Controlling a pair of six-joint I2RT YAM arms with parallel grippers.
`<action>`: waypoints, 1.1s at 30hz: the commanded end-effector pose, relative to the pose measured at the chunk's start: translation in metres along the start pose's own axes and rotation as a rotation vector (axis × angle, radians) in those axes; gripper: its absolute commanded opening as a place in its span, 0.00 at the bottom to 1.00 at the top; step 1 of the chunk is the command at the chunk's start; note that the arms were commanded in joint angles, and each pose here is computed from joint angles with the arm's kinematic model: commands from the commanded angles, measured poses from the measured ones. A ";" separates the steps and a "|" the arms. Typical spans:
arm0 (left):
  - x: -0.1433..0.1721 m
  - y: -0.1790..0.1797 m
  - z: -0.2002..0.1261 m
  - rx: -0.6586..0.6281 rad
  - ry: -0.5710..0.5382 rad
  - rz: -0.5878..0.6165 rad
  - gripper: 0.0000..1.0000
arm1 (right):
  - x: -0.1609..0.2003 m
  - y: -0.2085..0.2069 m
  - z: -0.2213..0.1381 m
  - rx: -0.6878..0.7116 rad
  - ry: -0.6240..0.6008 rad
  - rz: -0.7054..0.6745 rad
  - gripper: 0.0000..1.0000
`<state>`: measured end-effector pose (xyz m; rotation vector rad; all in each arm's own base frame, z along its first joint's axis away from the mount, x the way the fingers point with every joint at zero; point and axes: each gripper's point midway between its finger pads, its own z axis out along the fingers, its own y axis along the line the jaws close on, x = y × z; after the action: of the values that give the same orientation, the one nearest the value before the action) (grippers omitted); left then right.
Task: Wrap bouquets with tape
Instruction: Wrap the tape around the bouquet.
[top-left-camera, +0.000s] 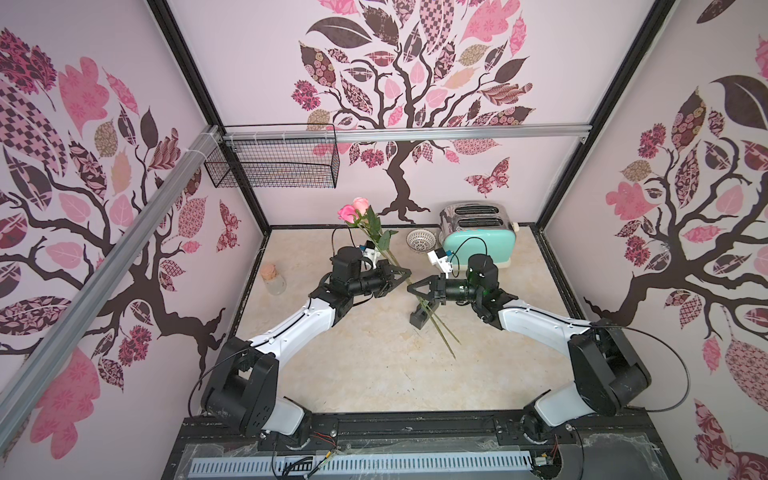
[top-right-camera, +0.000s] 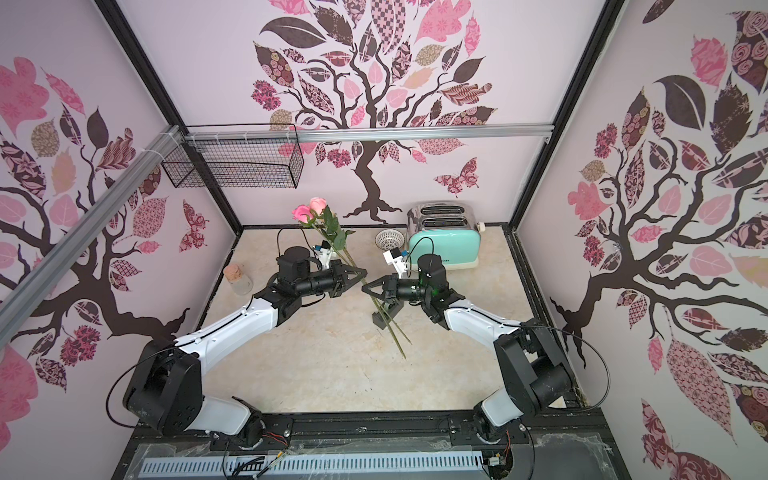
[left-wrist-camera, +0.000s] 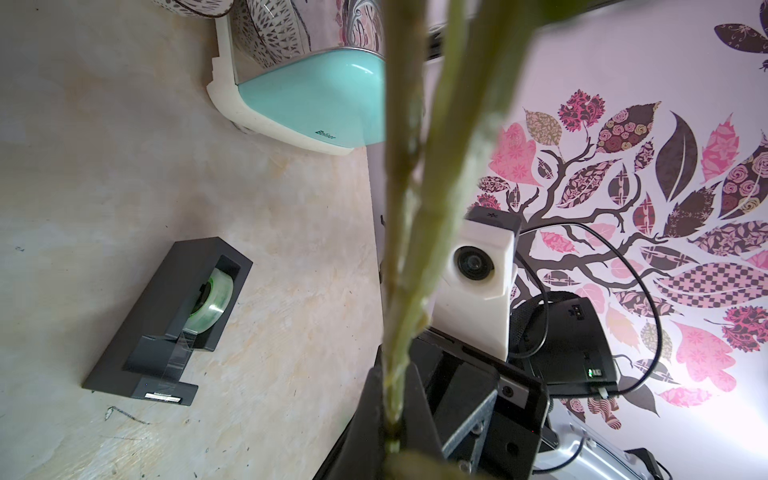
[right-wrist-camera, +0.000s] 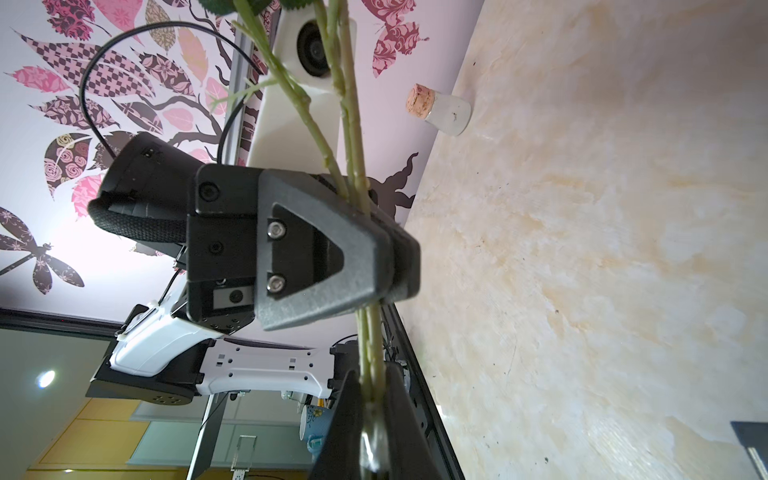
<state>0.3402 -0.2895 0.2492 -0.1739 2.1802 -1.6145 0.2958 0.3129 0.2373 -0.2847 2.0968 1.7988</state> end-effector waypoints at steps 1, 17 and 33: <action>0.000 0.002 -0.004 -0.023 -0.024 0.027 0.10 | -0.004 0.001 -0.003 0.102 0.002 -0.116 0.00; 0.025 0.035 0.012 -0.206 -0.009 -0.208 0.40 | -0.003 -0.051 -0.023 0.840 -0.014 -0.681 0.00; 0.018 0.036 0.033 -0.203 -0.011 -0.225 0.00 | 0.003 -0.025 -0.022 0.843 -0.080 -0.790 0.06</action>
<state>0.3320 -0.3127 0.1947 -0.4982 2.4277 -1.4938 0.3011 0.2870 0.1883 -0.6869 2.1235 0.4025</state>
